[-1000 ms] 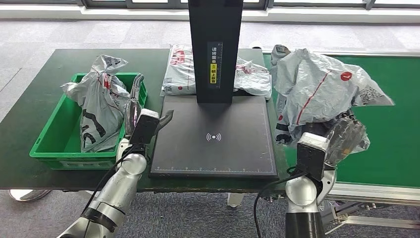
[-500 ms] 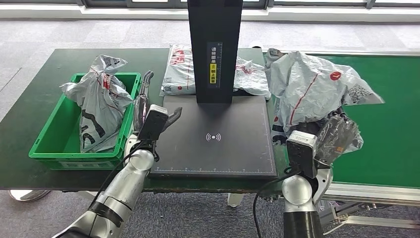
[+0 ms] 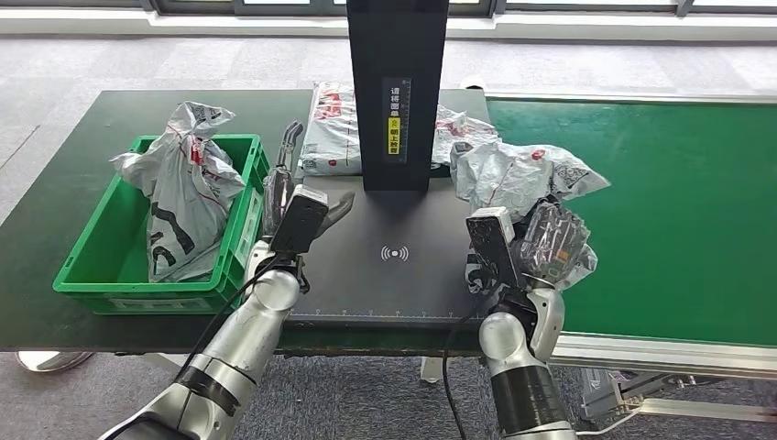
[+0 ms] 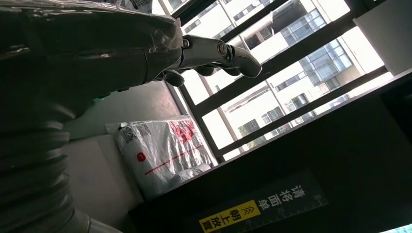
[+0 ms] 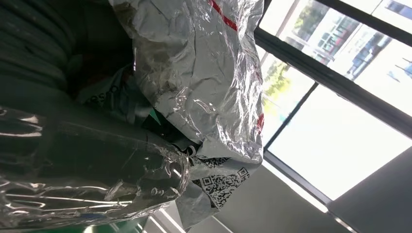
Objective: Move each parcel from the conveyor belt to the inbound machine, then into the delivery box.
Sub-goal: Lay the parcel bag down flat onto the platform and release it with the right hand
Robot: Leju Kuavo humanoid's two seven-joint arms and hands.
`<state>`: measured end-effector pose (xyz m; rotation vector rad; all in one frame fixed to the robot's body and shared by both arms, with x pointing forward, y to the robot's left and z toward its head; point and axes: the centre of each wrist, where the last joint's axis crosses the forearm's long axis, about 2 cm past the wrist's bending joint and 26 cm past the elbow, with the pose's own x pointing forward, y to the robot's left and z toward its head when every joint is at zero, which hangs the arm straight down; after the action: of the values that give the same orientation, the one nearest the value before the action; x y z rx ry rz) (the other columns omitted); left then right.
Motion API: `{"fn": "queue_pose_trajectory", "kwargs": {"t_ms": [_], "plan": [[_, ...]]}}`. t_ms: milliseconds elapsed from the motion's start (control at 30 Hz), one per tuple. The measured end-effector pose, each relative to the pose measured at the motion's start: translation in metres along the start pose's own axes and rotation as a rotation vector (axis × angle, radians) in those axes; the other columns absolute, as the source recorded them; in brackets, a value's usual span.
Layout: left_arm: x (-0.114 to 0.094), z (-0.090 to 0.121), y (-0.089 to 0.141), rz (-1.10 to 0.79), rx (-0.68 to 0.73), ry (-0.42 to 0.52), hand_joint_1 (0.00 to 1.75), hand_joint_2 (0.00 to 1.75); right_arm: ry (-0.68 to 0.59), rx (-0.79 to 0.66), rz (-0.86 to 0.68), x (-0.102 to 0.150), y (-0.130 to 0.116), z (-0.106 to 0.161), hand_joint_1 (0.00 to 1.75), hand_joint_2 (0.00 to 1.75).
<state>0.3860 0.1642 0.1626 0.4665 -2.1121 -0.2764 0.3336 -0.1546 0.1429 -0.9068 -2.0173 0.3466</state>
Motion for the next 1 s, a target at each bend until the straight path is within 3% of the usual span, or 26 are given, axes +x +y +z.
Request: {"fn": "queue_pose_trajectory", "kwargs": {"t_ms": [167, 400, 567, 867, 900, 1000], "plan": [[0.017, -0.012, -0.006, 0.030, 0.026, -0.031, 0.00, 1.75, 0.053, 0.056, -0.104, 0.008, 0.021, -0.001, 1.75, 1.75], [0.037, -0.030, -0.013, 0.068, 0.046, -0.069, 0.00, 1.75, -0.002, 0.187, -0.241, 0.057, 0.050, 0.003, 1.75, 1.75], [0.047, -0.039, -0.018, 0.085, 0.050, -0.088, 0.00, 1.75, -0.064, 0.246, -0.271, 0.083, 0.057, -0.001, 1.75, 1.75], [0.052, -0.046, -0.020, 0.087, 0.059, -0.104, 0.00, 1.75, -0.135, 0.290, -0.346, 0.104, 0.061, -0.009, 1.71, 1.75], [0.052, -0.047, -0.020, 0.086, 0.060, -0.104, 0.00, 1.75, -0.138, 0.303, -0.354, 0.108, 0.062, -0.009, 1.28, 1.75], [0.052, -0.049, -0.019, 0.079, 0.065, -0.102, 0.00, 1.75, -0.095, 0.373, -0.356, 0.118, 0.064, -0.011, 0.00, 0.44]]}}
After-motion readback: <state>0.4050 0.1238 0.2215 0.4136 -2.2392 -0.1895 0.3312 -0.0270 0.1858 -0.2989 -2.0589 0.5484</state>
